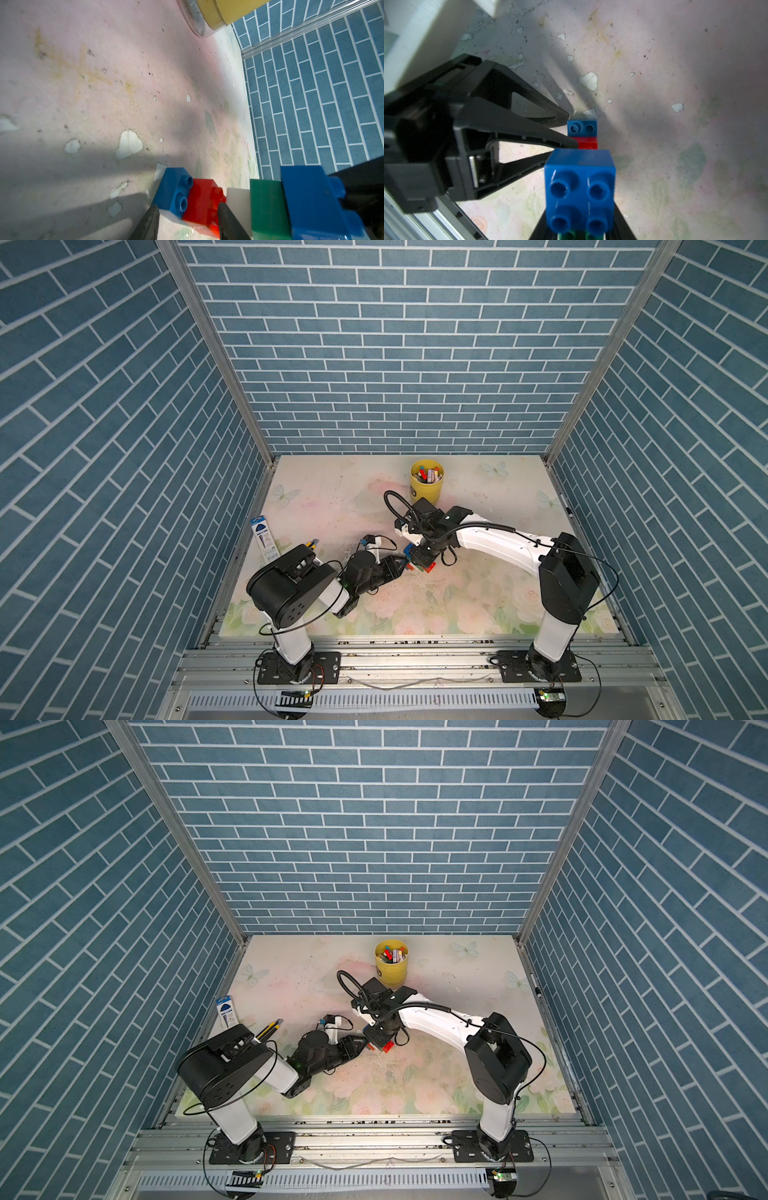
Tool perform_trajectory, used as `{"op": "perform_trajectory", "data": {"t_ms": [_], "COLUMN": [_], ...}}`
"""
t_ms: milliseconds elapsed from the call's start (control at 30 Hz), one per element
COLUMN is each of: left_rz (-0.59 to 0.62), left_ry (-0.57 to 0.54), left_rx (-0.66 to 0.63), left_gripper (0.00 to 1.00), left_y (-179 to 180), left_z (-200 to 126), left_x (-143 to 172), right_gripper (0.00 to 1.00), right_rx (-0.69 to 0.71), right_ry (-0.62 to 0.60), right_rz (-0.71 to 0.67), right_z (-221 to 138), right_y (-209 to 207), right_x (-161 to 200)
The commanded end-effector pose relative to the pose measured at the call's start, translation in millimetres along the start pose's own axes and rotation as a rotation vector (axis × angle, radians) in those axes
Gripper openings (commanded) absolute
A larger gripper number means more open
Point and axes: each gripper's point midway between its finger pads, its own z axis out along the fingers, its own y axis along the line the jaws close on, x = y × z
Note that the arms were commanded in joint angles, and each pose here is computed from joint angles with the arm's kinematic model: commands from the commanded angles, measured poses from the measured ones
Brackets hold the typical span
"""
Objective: Assemble the letter y with lego
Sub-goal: Assemble the lego brick with the lego brick.
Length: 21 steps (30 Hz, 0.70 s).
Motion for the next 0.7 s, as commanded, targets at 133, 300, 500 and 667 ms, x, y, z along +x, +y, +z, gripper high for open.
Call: {"op": "perform_trajectory", "data": {"t_ms": [133,300,500,667], "left_rz": [-0.041,-0.042,-0.043,-0.042], "left_ry": [0.136,0.137,0.138,0.135], "left_rx": [-0.315,-0.314,-0.313,-0.316], "left_gripper": [0.47,0.47,0.47,0.47], "left_y": [84.8,84.4,84.4,85.6], "left_z": [-18.0,-17.2,-17.0,-18.0], "left_x": [43.4,43.4,43.5,43.7], "right_gripper": [0.21,0.21,0.21,0.21], "right_rx": [0.06,0.016,-0.061,-0.054], "right_ry": [0.103,0.075,0.049,0.057], "right_rz": [0.04,0.07,0.1,0.12], "right_z": [9.7,14.3,14.5,14.1], "right_y": [-11.8,-4.1,9.0,9.0], "right_x": [20.1,14.7,10.3,12.6]}}
